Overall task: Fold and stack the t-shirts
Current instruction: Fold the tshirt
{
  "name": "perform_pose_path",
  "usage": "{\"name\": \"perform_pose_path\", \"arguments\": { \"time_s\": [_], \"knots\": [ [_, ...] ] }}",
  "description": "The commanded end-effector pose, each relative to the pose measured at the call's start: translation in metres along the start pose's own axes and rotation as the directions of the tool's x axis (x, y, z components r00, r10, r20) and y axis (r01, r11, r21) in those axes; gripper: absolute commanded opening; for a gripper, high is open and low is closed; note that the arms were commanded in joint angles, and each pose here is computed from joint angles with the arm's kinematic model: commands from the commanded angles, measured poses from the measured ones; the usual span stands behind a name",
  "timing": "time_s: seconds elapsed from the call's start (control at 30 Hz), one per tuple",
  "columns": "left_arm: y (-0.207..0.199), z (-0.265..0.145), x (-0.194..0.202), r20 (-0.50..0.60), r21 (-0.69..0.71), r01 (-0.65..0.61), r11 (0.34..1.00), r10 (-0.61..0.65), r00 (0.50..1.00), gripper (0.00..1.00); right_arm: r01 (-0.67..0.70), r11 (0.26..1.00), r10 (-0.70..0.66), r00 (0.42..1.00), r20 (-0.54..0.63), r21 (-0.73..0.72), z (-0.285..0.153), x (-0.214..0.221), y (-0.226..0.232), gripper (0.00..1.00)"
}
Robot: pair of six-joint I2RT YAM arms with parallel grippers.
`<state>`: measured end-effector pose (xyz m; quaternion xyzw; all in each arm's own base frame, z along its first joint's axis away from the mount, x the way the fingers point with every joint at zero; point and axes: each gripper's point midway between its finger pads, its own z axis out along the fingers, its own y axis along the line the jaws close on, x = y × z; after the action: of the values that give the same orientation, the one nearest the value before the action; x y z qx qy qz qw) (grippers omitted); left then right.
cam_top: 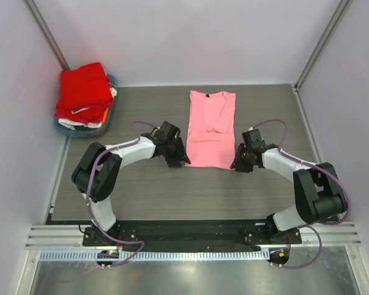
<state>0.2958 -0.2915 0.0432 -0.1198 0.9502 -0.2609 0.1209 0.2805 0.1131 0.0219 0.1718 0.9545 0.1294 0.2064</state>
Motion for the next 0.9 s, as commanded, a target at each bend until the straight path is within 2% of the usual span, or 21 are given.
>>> {"name": "perform_pose_path", "arguments": {
  "time_s": [0.0, 0.07, 0.1, 0.2, 0.33, 0.43, 0.57, 0.63, 0.67, 0.87],
  "knots": [
    [-0.004, 0.004, -0.008, 0.044, 0.005, -0.014, 1.000, 0.014, 0.999, 0.46, 0.030, 1.000, -0.029, 0.999, 0.036, -0.010, 0.005, -0.013, 0.005, 0.34],
    [-0.001, 0.006, -0.007, 0.042, -0.007, -0.013, 1.000, 0.013, 0.999, 0.45, 0.034, 0.999, -0.034, 0.999, 0.030, -0.004, 0.007, -0.013, 0.004, 0.30],
    [-0.001, 0.007, -0.006, 0.041, -0.006, -0.014, 1.000, 0.015, 0.999, 0.44, 0.037, 0.999, -0.037, 0.999, 0.029, -0.007, 0.008, -0.013, 0.004, 0.23],
    [0.001, 0.010, -0.005, 0.039, -0.017, -0.016, 1.000, 0.017, 0.999, 0.43, 0.049, 0.999, -0.049, 0.999, 0.024, -0.014, 0.007, -0.011, 0.005, 0.15],
    [0.001, 0.016, -0.003, 0.033, -0.026, -0.021, 0.999, 0.022, 0.999, 0.41, 0.052, 0.998, -0.051, 0.998, 0.027, -0.020, 0.006, -0.011, 0.006, 0.10],
    [0.000, 0.021, -0.004, 0.032, -0.030, -0.023, 0.999, 0.024, 0.999, 0.37, 0.052, 0.998, -0.051, 0.998, 0.027, -0.026, 0.005, -0.012, 0.007, 0.06],
    [0.001, 0.026, -0.002, 0.031, -0.040, -0.026, 0.999, 0.027, 0.999, 0.22, 0.053, 0.998, -0.052, 0.998, 0.026, -0.038, 0.003, -0.012, 0.010, 0.01],
    [0.002, 0.027, 0.001, 0.028, -0.044, -0.027, 0.999, 0.029, 0.999, 0.05, 0.053, 0.998, -0.052, 0.998, 0.026, -0.041, 0.001, -0.012, 0.010, 0.01],
    [0.003, 0.027, 0.004, 0.024, -0.046, -0.029, 0.999, 0.030, 0.999, 0.00, 0.052, 0.998, -0.051, 0.999, 0.015, -0.041, -0.001, -0.009, 0.010, 0.01],
    [0.003, 0.006, 0.017, 0.020, -0.019, -0.040, 0.999, 0.040, 0.999, 0.00, 0.057, 0.998, -0.057, 0.998, -0.003, -0.015, -0.024, 0.010, -0.006, 0.01]
  ]
}}
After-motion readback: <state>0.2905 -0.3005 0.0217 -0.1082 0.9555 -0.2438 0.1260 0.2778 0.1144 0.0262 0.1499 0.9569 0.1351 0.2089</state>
